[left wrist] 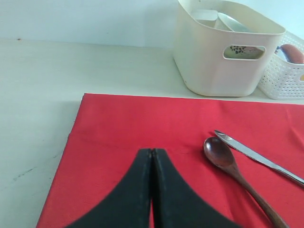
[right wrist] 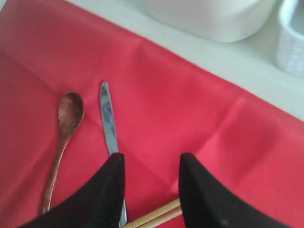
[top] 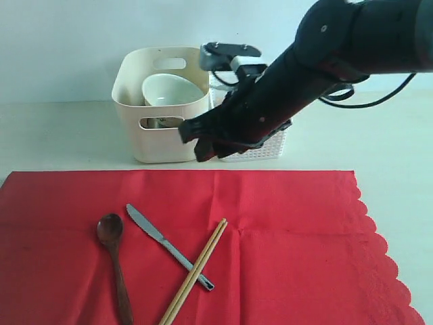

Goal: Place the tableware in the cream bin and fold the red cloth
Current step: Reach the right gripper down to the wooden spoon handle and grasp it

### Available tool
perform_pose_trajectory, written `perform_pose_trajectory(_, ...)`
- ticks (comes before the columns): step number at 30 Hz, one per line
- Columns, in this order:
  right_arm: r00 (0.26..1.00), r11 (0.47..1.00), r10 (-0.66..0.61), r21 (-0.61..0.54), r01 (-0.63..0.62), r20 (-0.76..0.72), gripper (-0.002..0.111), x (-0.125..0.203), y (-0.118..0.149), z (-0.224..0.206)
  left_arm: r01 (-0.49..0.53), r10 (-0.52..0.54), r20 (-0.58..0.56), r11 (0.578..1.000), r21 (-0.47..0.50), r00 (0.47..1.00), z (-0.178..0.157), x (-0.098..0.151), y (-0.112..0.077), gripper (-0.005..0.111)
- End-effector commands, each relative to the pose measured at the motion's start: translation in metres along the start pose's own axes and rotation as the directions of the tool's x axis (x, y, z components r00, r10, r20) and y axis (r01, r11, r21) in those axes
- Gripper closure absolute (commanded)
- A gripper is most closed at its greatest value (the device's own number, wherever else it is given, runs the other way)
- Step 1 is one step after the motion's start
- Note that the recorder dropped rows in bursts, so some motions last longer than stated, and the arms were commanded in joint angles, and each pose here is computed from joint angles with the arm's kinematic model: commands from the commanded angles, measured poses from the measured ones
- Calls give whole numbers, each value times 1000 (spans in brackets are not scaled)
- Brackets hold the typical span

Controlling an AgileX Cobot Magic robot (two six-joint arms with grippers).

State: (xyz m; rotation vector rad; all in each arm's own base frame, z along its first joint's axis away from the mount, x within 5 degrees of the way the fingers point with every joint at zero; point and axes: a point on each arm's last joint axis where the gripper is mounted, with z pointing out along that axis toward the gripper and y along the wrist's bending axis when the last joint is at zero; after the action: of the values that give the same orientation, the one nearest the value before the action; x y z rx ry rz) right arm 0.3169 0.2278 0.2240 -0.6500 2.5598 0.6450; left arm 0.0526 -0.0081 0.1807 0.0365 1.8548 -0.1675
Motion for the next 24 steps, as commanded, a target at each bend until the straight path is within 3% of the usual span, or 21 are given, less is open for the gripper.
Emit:
perform_pose_trajectory(1, 986, 985, -168, -51, 167, -18, 69, 11, 40, 18, 9, -9, 12, 1000, -2, 1000, 0, 0, 0, 107)
perform_pose_trajectory(4, 958, 957, -286, -54, 284, -26, 67, 21, 68, 28, 9, -9, 12, 1000, -2, 1000, 0, 0, 0, 107)
perform_pose_trajectory(9, 925, 928, -371, -57, 367, -82, 67, 40, 99, 46, 9, -9, 12, 1000, -2, 1000, 0, 0, 0, 107)
perform_pose_trajectory(24, 880, 892, -452, -44, 450, -150, 68, 72, 135, 86, 9, -9, 12, 1000, -2, 1000, 0, 0, 0, 107)
